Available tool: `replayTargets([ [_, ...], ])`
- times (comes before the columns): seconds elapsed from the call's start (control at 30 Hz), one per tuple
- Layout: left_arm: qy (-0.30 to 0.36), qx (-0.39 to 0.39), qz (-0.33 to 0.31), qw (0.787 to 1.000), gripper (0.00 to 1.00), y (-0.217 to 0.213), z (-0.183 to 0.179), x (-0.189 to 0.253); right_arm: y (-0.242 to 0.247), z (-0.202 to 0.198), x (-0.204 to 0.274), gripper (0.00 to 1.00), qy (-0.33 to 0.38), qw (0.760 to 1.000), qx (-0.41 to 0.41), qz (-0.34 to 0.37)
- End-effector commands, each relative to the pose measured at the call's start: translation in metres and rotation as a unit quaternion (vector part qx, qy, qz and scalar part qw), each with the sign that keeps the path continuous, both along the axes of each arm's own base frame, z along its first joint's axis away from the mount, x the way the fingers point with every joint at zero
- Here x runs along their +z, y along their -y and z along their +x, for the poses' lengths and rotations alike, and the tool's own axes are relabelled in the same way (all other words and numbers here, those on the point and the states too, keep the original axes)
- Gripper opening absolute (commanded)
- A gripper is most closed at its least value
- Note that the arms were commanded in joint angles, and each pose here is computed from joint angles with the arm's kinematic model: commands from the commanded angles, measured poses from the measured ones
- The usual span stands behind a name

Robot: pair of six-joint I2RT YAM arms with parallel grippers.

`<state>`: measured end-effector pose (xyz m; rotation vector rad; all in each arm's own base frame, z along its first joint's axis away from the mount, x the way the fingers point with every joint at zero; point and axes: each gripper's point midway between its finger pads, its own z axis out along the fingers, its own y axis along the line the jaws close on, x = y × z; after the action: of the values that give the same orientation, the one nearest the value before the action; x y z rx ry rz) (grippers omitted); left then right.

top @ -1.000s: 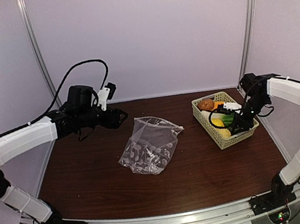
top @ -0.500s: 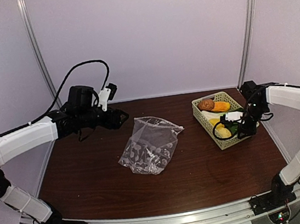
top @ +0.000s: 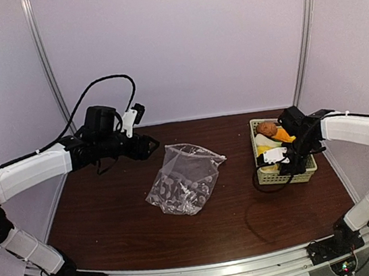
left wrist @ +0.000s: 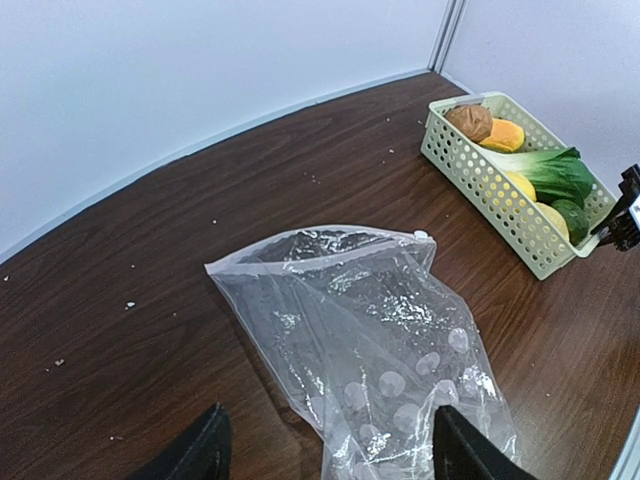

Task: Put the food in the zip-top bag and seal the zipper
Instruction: Move the bin to the center of the board.

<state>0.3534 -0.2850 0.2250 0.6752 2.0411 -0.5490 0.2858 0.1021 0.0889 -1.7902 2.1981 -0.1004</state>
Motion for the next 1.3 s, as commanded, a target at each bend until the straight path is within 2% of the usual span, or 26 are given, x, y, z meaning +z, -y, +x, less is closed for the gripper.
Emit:
replayTargets([
  [0.0,0.011,-0.005,-0.005,1.000,0.70,0.002,0.005,0.007,-0.014,-0.017,-0.001,0.06,-0.005,1.000,0.016,-0.011],
  [0.13,0.011,-0.005,-0.005,1.000,0.70,0.002,0.005,0.007,-0.033,-0.035,-0.001,0.00,-0.015,0.999,0.044,-0.010],
  [0.37,0.008,-0.007,-0.003,1.000,0.70,0.003,0.005,0.005,-0.063,-0.070,-0.003,0.00,-0.034,0.995,0.090,-0.004],
  [0.5,-0.004,-0.015,-0.003,1.000,0.70,0.007,0.004,0.000,-0.078,-0.075,0.004,0.01,-0.034,0.995,0.091,0.016],
  [0.6,-0.014,-0.025,-0.003,1.000,0.69,0.011,0.003,-0.005,-0.090,-0.068,0.024,0.08,-0.020,0.995,0.084,0.045],
  [0.7,0.001,-0.010,0.012,1.000,0.68,0.010,0.001,0.003,-0.101,-0.061,0.054,0.29,-0.007,0.994,0.079,0.079],
  [0.77,0.009,-0.009,0.018,1.000,0.74,0.013,-0.008,0.008,-0.105,-0.053,0.073,0.42,0.002,0.992,0.055,0.110],
  [0.87,-0.016,-0.011,0.026,0.999,0.76,0.022,-0.028,0.007,-0.110,-0.035,0.102,0.51,0.016,0.984,-0.003,0.178],
  [1.0,-0.079,0.008,0.009,0.997,0.74,0.031,-0.054,-0.009,-0.109,-0.003,0.131,0.57,0.035,0.960,-0.080,0.265],
  [1.13,-0.038,-0.025,0.001,0.999,0.76,0.069,-0.091,-0.008,-0.093,0.024,0.140,0.57,0.057,0.941,-0.120,0.310],
  [1.27,-0.065,-0.043,0.010,0.997,0.73,0.103,-0.095,-0.028,-0.061,0.044,0.133,0.57,0.028,0.908,-0.170,0.383],
])
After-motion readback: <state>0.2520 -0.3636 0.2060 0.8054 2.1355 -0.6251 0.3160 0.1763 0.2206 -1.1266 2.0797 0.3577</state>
